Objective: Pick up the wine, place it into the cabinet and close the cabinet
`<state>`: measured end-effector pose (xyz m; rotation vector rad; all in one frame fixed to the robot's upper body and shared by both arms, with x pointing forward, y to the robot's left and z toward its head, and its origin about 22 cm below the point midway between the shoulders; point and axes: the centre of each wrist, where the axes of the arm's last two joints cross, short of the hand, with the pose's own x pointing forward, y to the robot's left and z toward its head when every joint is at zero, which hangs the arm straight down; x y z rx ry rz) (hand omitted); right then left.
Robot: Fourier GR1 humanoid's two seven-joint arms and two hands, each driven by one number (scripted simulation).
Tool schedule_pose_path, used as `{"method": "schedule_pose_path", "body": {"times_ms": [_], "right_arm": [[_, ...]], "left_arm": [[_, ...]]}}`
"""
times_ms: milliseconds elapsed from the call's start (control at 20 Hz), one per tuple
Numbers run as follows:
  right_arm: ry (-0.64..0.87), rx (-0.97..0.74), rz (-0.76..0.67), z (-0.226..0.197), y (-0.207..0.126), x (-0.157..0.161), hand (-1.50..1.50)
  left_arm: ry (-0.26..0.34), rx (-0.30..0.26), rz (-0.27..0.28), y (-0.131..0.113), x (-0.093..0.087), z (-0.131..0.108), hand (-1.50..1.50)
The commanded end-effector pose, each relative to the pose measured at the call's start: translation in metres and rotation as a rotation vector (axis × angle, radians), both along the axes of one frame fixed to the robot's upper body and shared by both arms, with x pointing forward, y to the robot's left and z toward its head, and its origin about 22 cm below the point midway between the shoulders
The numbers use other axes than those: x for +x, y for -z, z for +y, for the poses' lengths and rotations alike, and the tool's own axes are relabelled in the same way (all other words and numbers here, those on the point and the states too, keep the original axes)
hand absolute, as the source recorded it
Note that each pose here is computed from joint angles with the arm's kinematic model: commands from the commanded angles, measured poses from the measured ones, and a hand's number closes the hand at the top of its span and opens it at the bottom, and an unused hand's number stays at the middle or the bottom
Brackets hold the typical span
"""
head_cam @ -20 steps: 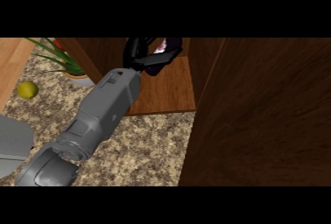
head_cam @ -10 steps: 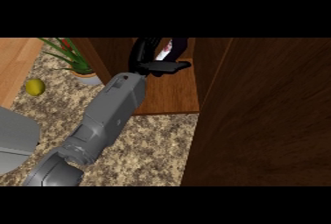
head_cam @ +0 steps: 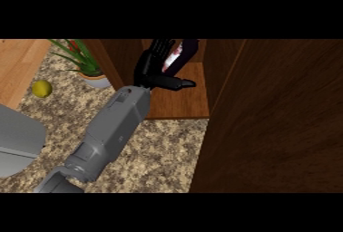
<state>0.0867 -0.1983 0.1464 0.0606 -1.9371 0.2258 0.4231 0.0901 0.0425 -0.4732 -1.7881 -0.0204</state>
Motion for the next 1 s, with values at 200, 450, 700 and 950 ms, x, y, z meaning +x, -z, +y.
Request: {"method": "schedule_pose_path", "body": {"times_ms": [200,450,700,950], "right_arm": [[-0.035,0.122,0.022,-0.002,-0.039,-0.025,-1.5],[-0.021,0.1,0.02,-0.003,-0.044,-0.026,-1.5],[-0.023,0.105,0.013,-0.001,-0.044,-0.032,-1.5],[-0.013,0.091,0.019,-0.003,-0.042,-0.033,-1.5]], "left_arm": [[0.062,-0.056,0.046,0.023,-0.033,0.001,-1.5],[0.076,-0.073,0.067,0.044,-0.066,0.004,-1.5],[0.069,-0.081,0.088,0.064,-0.1,0.032,-1.5],[0.046,-0.111,0.093,0.07,-0.142,0.037,-1.5]]}}
